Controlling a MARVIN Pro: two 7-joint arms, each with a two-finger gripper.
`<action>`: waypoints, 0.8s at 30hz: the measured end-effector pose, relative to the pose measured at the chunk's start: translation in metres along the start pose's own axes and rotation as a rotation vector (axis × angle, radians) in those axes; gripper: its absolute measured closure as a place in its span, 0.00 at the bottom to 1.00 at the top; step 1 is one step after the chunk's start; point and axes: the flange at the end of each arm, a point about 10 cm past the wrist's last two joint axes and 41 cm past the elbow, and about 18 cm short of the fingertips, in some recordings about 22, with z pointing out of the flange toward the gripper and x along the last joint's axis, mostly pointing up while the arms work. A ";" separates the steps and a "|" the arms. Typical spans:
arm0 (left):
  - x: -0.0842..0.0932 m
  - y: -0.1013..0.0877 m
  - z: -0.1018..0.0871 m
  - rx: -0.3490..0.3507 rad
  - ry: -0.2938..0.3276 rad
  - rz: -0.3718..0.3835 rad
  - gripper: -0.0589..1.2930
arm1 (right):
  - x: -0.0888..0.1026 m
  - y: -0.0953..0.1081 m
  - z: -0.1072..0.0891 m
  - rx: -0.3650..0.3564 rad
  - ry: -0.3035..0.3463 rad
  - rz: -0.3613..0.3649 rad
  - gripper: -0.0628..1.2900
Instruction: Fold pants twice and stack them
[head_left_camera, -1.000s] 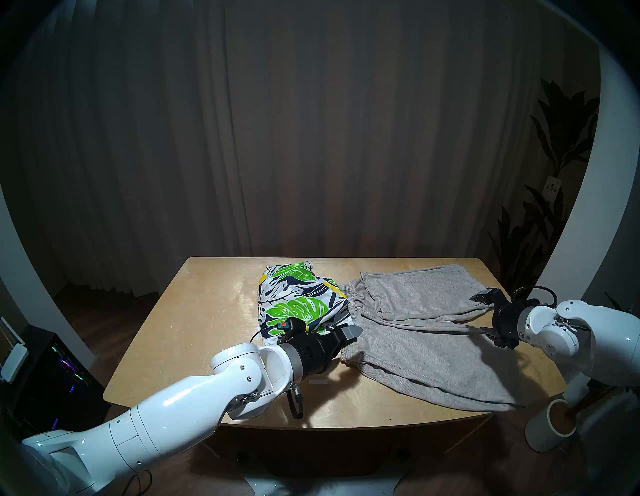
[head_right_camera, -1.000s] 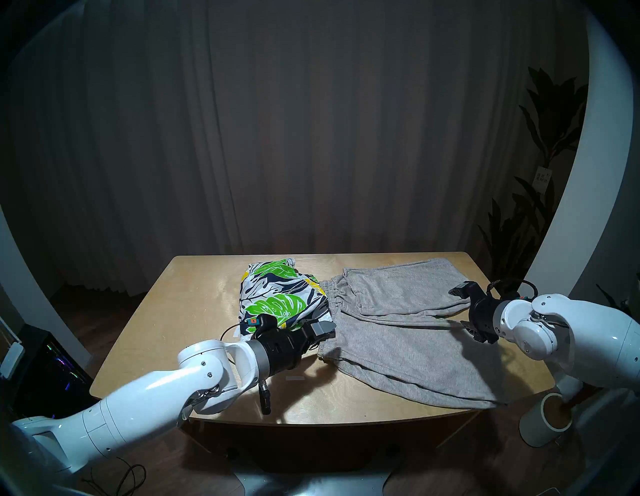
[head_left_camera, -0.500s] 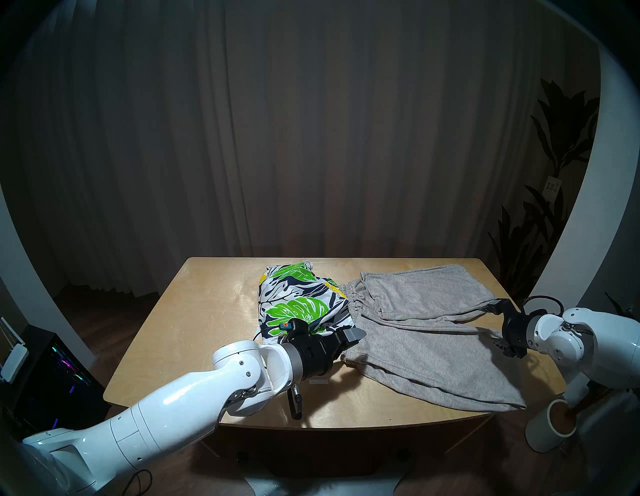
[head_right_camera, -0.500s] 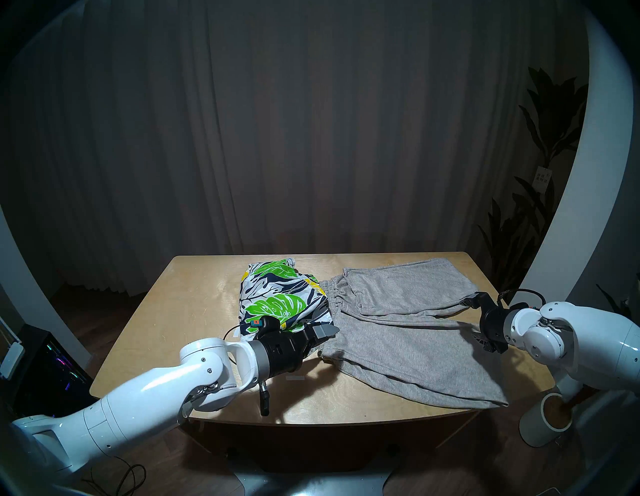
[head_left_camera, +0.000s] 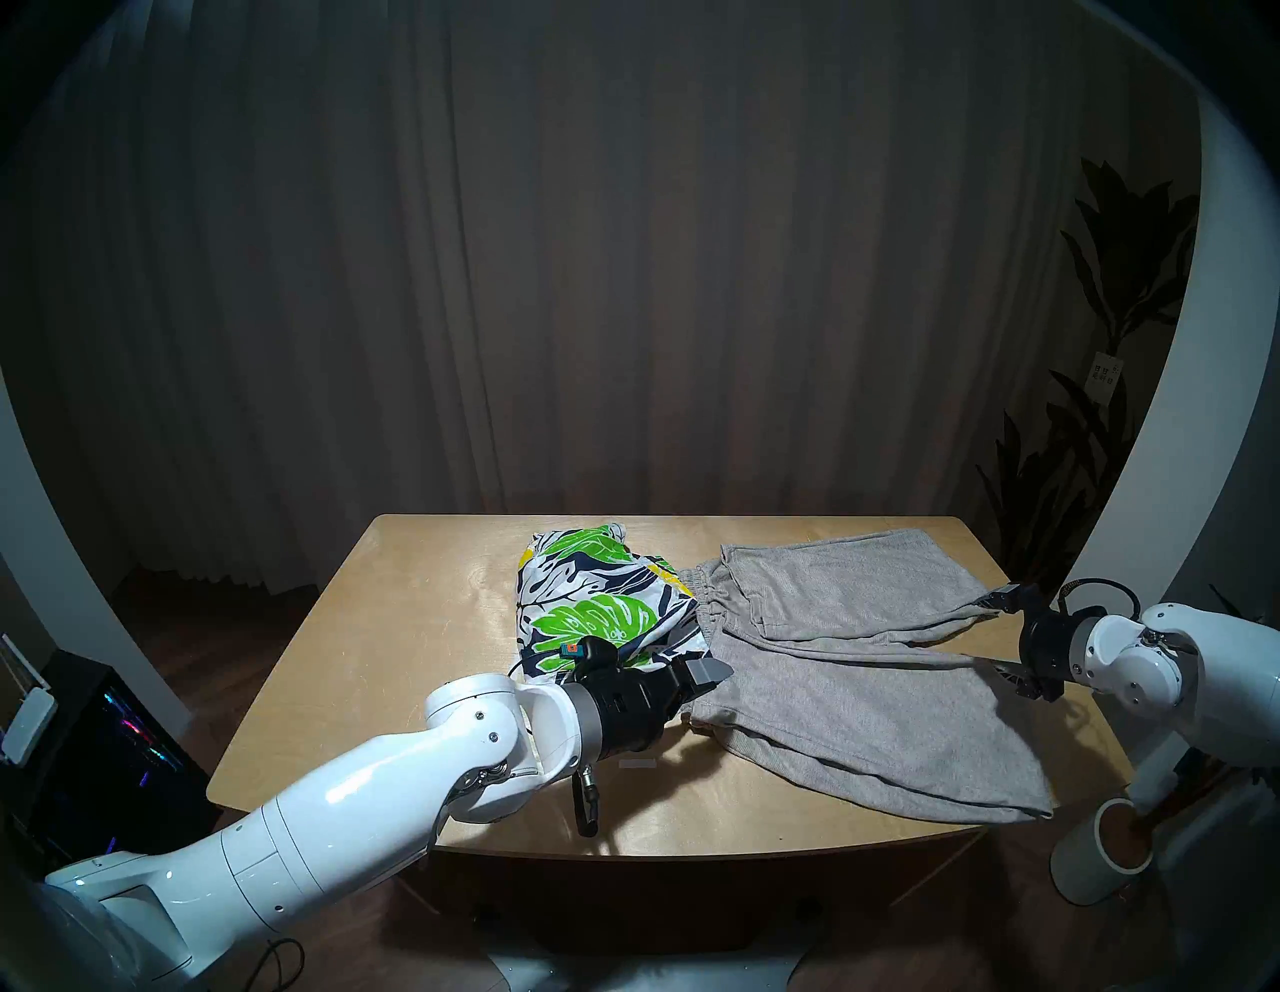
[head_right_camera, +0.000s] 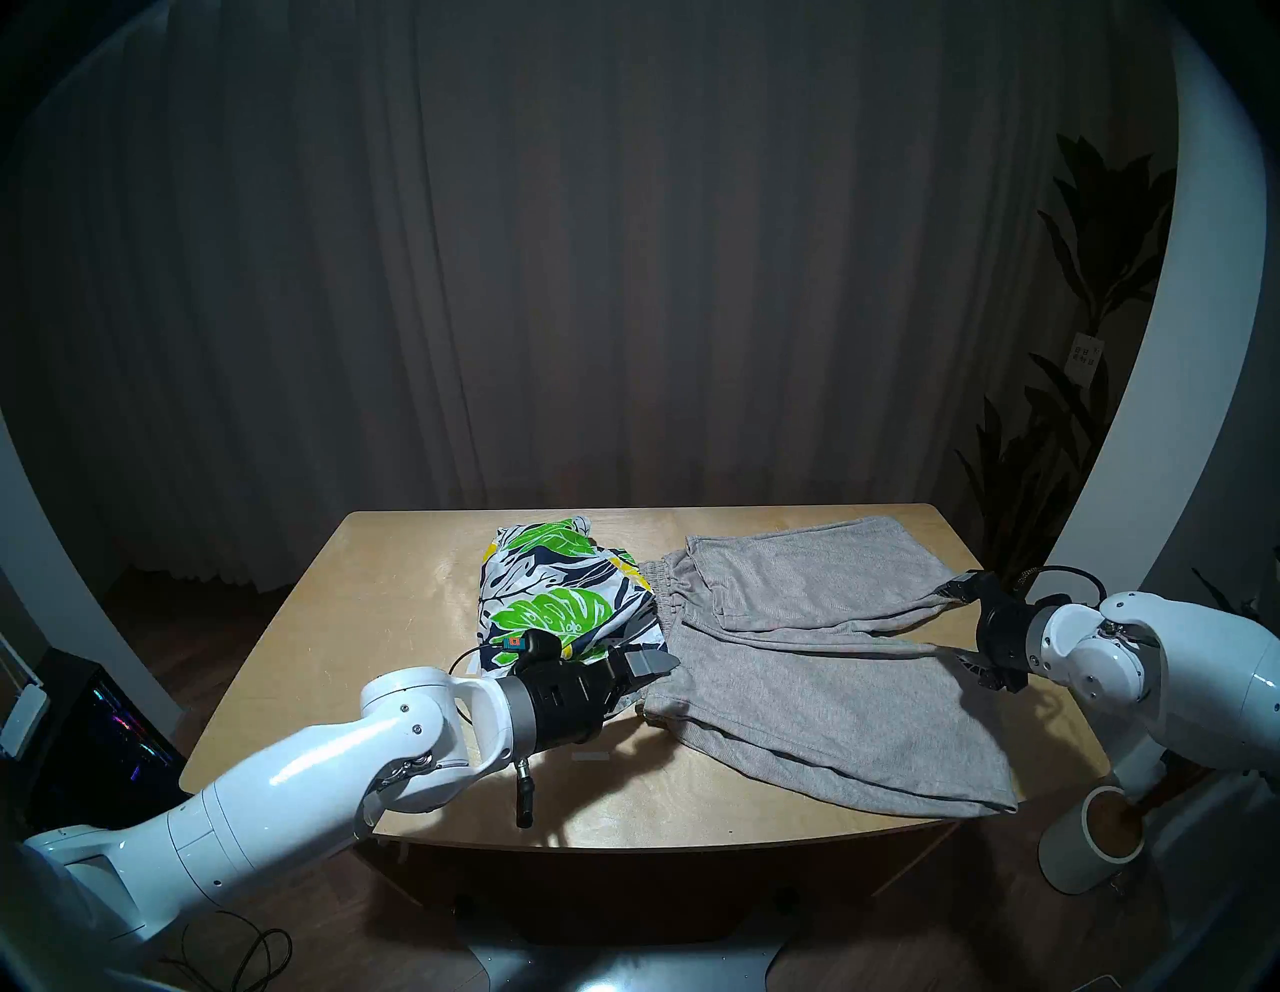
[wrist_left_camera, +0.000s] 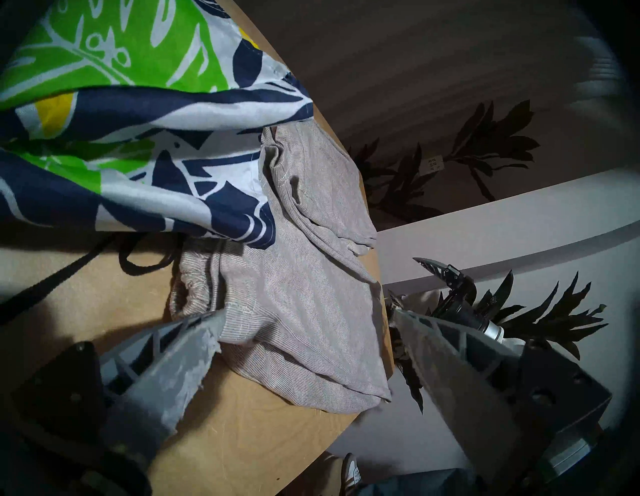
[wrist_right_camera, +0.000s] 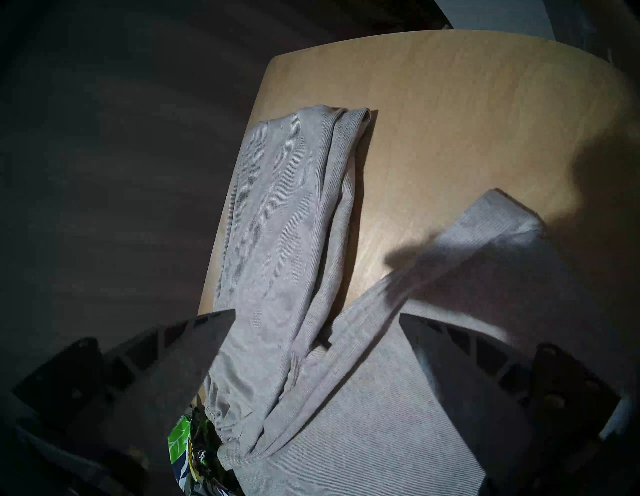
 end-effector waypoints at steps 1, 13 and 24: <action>0.000 0.000 0.000 0.001 -0.002 -0.001 0.06 | 0.000 0.000 0.000 0.000 -0.002 0.001 0.03; -0.003 -0.007 0.000 0.012 -0.040 -0.015 0.06 | 0.004 0.020 0.000 -0.028 -0.049 0.030 0.03; -0.005 -0.012 0.001 0.020 -0.068 -0.026 0.06 | 0.011 0.035 -0.002 -0.044 -0.079 0.055 0.03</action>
